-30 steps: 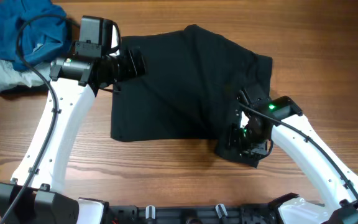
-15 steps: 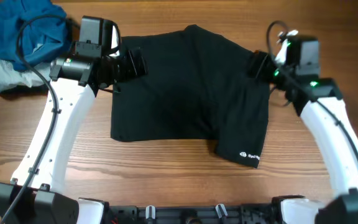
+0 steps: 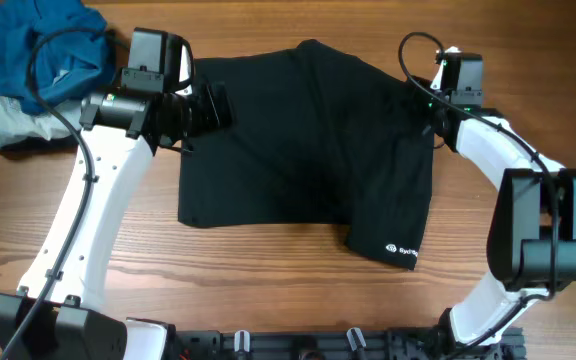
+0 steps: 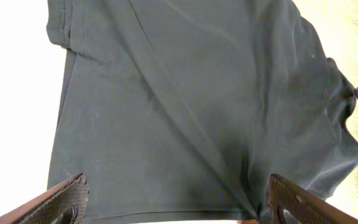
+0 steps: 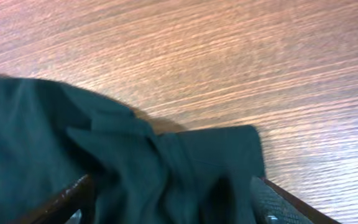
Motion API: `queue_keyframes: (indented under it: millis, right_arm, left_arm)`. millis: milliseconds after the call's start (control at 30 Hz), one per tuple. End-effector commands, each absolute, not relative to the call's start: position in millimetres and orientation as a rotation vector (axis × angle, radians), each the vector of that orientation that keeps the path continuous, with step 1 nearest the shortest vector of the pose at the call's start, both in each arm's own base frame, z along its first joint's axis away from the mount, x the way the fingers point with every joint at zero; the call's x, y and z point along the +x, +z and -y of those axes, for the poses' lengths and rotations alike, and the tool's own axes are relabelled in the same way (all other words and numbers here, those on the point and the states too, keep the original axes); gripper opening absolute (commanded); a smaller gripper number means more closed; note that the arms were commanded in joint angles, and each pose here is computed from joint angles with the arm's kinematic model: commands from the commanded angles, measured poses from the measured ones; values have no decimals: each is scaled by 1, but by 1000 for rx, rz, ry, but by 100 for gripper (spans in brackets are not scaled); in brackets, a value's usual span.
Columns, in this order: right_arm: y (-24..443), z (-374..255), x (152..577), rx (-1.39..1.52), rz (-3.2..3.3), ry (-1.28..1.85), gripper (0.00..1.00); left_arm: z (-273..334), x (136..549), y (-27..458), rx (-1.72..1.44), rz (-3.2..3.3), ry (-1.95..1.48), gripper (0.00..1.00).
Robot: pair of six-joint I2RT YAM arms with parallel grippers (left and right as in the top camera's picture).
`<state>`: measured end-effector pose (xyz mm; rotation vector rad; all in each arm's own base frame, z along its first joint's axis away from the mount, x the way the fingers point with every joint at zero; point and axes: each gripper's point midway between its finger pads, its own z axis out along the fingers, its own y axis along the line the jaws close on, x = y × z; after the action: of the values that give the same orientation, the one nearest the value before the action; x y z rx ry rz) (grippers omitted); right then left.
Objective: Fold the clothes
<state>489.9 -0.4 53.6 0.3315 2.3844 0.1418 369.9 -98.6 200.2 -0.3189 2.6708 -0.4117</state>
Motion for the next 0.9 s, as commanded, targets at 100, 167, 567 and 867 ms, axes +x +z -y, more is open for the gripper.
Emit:
queue_keyframes:
  millis: [100, 167, 567, 867]
  right_arm:
    - [6, 7, 478, 352, -2501, 72, 17]
    - [2, 6, 473, 351, -2527, 68, 12]
    - [47, -35, 393, 403, -2796, 371, 4]
    - [42, -59, 353, 218, -2971, 435, 4]
  left_arm:
    - [97, 373, 205, -319, -2651, -404, 91]
    - [97, 373, 205, -319, -2651, -404, 91]
    - [97, 373, 205, -319, -2651, -404, 92]
    - [97, 373, 205, -319, -2651, -404, 94]
